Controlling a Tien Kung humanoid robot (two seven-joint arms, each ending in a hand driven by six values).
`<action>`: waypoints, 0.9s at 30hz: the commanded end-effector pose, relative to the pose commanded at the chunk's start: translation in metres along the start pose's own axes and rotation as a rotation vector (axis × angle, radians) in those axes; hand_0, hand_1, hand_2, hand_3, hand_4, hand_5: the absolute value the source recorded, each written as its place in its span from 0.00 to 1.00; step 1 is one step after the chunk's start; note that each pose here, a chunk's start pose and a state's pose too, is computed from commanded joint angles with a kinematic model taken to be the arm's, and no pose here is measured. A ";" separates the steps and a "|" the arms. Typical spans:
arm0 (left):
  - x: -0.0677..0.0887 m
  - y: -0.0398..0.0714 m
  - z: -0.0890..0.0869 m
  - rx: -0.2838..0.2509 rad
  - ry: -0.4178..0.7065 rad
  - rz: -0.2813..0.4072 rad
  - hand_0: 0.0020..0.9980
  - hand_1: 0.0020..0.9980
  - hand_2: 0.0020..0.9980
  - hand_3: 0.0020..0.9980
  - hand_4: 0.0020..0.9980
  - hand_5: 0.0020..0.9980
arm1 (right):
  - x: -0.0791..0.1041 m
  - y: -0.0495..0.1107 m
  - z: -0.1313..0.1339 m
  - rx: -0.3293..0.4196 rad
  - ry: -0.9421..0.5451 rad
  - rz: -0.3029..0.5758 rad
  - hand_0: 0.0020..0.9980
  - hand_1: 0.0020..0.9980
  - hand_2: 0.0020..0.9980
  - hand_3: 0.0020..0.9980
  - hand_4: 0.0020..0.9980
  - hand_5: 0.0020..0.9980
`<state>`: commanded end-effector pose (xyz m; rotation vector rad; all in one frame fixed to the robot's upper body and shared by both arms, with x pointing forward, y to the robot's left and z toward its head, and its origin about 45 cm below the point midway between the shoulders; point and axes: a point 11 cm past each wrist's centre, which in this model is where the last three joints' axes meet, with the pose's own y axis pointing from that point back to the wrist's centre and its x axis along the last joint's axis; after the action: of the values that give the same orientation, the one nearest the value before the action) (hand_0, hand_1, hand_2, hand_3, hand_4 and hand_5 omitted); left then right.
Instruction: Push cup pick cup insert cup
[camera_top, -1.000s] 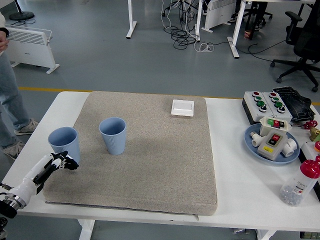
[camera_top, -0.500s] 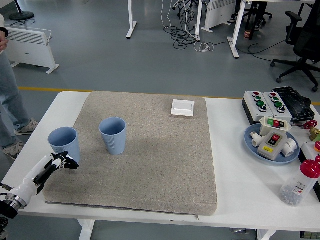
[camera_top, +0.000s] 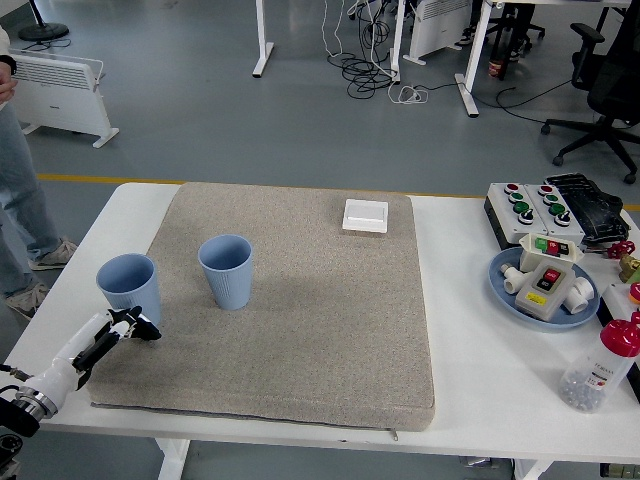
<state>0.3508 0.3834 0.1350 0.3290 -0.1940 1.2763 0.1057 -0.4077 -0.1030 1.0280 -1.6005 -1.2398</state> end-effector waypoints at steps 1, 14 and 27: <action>0.000 0.000 0.000 0.000 -0.001 0.000 0.70 0.59 0.52 0.45 0.50 1.00 | 0.000 0.000 0.000 0.000 0.000 0.000 0.78 0.73 0.73 0.63 0.30 0.59; 0.006 -0.009 0.006 -0.010 -0.018 0.013 0.71 0.59 0.52 0.45 0.49 1.00 | 0.000 0.000 0.000 0.000 0.001 0.000 0.78 0.73 0.73 0.63 0.30 0.59; 0.011 -0.020 0.007 0.004 -0.025 0.016 0.71 0.60 0.52 0.45 0.49 1.00 | -0.001 0.000 -0.002 0.002 0.003 -0.002 0.78 0.73 0.73 0.63 0.31 0.59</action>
<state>0.3734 0.3859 0.1426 0.3477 -0.2155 1.2888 0.1076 -0.4070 -0.1028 1.0324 -1.5986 -1.2374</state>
